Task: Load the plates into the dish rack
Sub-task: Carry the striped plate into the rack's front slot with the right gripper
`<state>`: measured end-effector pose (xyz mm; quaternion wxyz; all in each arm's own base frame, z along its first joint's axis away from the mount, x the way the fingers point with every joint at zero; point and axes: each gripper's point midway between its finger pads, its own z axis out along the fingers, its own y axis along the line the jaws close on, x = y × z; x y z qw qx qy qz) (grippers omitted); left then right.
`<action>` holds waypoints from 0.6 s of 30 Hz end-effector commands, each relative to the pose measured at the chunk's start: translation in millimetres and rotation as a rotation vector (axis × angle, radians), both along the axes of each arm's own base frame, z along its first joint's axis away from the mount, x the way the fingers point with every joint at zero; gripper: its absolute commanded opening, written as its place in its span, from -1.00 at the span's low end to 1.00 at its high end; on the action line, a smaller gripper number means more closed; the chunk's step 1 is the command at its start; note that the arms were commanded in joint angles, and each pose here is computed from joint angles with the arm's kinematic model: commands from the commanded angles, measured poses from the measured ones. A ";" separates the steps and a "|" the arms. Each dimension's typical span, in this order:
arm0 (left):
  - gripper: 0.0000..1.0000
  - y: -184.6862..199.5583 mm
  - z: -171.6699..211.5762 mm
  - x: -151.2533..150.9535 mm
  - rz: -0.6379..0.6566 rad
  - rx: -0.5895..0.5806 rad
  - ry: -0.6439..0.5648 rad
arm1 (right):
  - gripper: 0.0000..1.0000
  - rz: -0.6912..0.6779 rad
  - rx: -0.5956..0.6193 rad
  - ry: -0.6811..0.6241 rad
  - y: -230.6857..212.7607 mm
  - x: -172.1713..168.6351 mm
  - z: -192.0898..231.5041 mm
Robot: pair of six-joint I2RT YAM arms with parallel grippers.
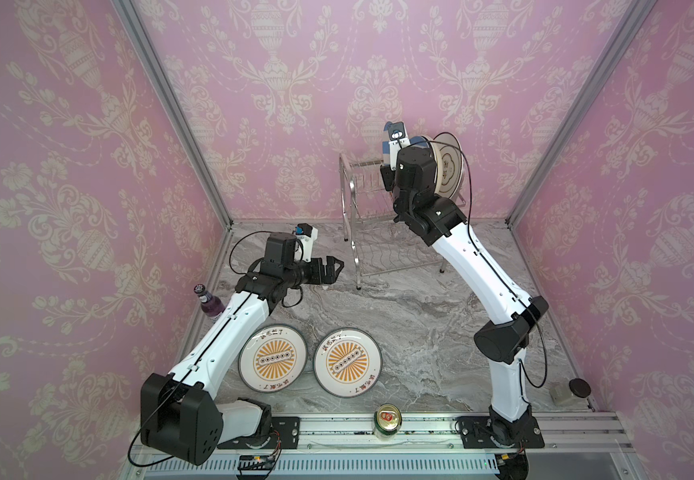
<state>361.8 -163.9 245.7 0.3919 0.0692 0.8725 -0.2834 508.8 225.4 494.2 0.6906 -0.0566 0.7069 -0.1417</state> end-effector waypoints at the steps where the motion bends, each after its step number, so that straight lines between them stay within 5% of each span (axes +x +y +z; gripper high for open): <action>1: 0.99 3.7 -2.6 4.1 0.002 0.027 0.004 | -1.00 0.005 0.043 -0.026 0.6 6.9 2.3; 18: 0.99 5.9 -3.6 5.3 0.011 0.029 0.006 | -1.00 0.002 0.047 0.028 -7.8 28.9 -27.2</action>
